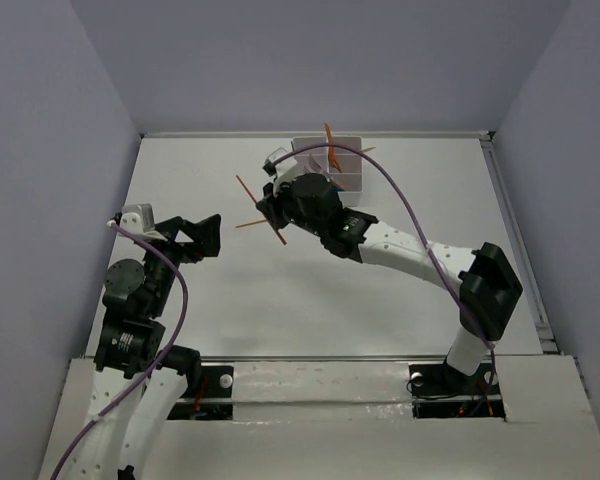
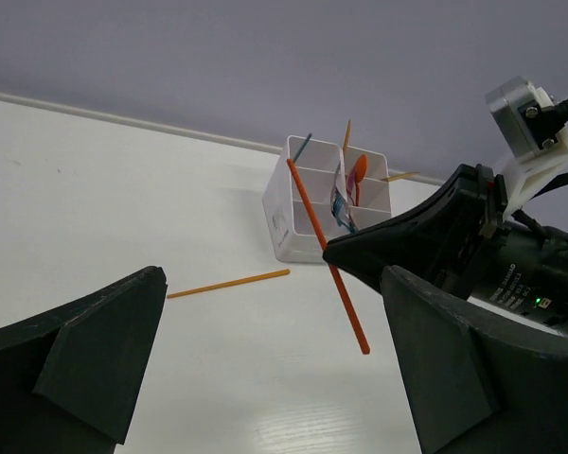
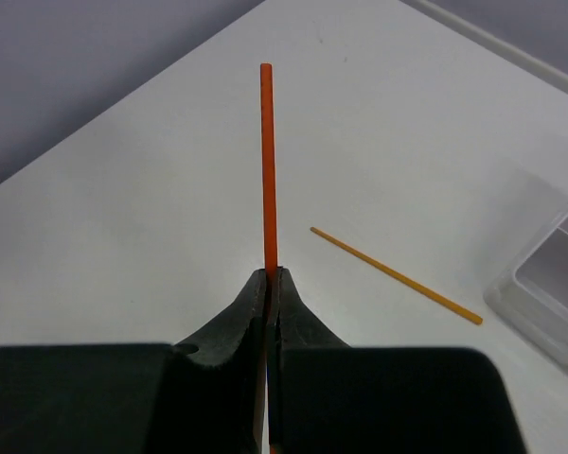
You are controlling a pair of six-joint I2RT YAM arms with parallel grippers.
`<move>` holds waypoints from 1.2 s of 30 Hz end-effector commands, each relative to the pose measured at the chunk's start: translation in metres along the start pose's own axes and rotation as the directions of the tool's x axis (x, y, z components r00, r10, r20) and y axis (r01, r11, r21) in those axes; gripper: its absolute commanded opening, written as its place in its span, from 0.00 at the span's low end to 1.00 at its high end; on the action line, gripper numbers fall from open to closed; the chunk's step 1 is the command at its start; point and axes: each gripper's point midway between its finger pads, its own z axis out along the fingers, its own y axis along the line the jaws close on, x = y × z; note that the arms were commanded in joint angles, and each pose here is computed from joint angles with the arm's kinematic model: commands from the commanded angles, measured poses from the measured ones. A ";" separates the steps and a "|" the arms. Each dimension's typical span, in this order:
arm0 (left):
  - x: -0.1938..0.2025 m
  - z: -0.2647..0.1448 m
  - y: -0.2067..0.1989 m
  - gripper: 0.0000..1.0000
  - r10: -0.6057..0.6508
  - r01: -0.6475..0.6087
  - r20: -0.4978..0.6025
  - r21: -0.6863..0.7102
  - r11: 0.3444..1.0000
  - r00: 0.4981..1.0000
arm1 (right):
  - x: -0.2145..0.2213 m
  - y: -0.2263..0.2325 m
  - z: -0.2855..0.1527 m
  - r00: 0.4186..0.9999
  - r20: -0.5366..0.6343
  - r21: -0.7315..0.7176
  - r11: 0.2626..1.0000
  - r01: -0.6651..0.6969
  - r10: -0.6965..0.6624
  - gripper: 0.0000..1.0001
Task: Sort the eating utensils into containers
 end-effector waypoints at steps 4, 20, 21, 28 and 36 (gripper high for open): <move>-0.005 0.004 -0.007 0.99 -0.007 0.006 0.020 0.035 0.999 1.000 | -0.091 -0.041 -0.026 0.947 0.320 0.071 0.995 -0.067 0.041 0.00; -0.002 0.006 -0.009 0.99 -0.006 0.006 0.004 0.049 0.999 1.000 | -0.157 -0.159 -0.027 0.854 0.519 0.256 0.960 -0.115 -0.036 0.00; -0.002 0.005 -0.009 0.99 -0.006 0.006 0.006 0.050 0.999 1.000 | -0.163 -0.159 -0.025 0.845 0.534 0.256 0.960 -0.114 -0.042 0.00; -0.003 0.005 -0.010 0.99 -0.003 0.003 0.005 0.053 0.999 1.000 | -0.173 -0.207 -0.010 0.801 0.592 0.310 0.943 -0.119 -0.093 0.00; 0.001 0.007 -0.012 0.99 0.002 -0.001 -0.014 0.062 0.998 1.000 | -0.171 -0.255 0.023 0.768 0.624 0.348 0.931 -0.107 -0.145 0.00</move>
